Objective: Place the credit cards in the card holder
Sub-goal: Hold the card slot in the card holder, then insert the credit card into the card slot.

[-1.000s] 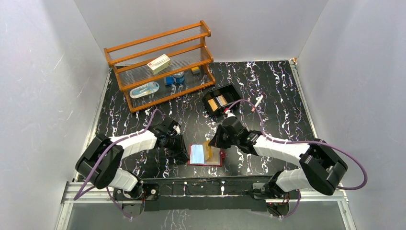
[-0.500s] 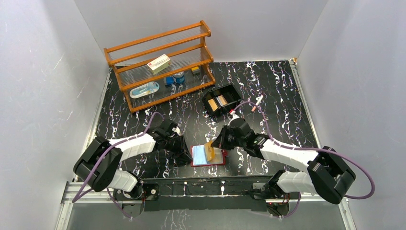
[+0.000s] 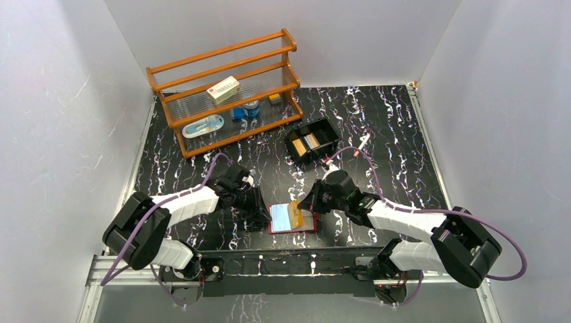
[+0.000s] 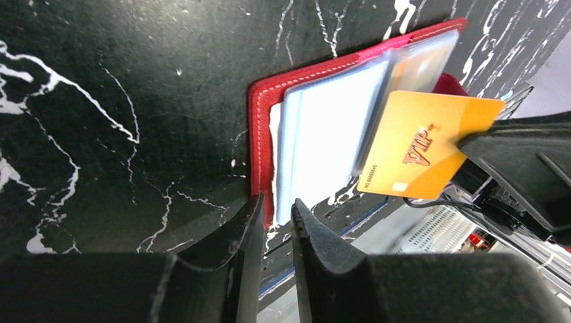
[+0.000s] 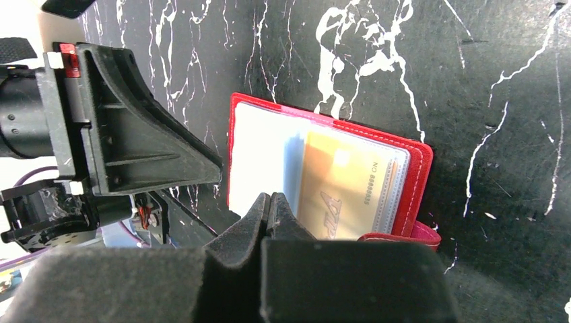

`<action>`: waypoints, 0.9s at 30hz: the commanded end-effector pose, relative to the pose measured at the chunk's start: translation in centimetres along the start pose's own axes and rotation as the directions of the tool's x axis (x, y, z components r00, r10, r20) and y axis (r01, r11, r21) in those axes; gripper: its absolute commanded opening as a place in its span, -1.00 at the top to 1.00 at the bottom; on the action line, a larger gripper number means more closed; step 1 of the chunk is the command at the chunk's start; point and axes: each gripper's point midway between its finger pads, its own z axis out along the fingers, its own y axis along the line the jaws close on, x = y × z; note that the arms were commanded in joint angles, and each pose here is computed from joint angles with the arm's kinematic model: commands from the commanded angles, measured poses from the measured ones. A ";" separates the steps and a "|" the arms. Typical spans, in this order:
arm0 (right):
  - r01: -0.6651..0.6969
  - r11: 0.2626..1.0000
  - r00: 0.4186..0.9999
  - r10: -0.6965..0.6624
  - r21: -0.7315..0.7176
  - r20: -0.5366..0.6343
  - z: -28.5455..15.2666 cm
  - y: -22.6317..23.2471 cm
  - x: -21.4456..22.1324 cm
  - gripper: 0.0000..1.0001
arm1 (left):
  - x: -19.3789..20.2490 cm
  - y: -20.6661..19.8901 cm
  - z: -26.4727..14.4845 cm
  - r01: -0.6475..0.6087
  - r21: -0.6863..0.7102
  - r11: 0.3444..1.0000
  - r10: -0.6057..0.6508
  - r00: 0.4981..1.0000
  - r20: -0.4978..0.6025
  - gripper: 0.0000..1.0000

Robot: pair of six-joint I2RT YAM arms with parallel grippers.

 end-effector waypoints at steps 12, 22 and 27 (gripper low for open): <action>-0.007 1.000 0.999 0.008 -0.030 0.053 0.3 0.3 -1.2 1.00 | 0.4 1.7 0.8 0.008 -0.067 0.998 -0.010 0.999 -0.030 0.76; -0.010 1.000 0.999 0.011 -0.026 0.045 0.4 -0.2 -0.8 1.00 | 0.5 1.8 0.9 0.014 -0.073 0.997 -0.017 0.999 -0.034 0.77; -0.022 1.000 0.999 0.022 -0.018 0.036 0.6 -0.8 -0.4 1.00 | 0.6 2.0 0.9 0.018 -0.076 0.997 -0.021 0.999 -0.036 0.76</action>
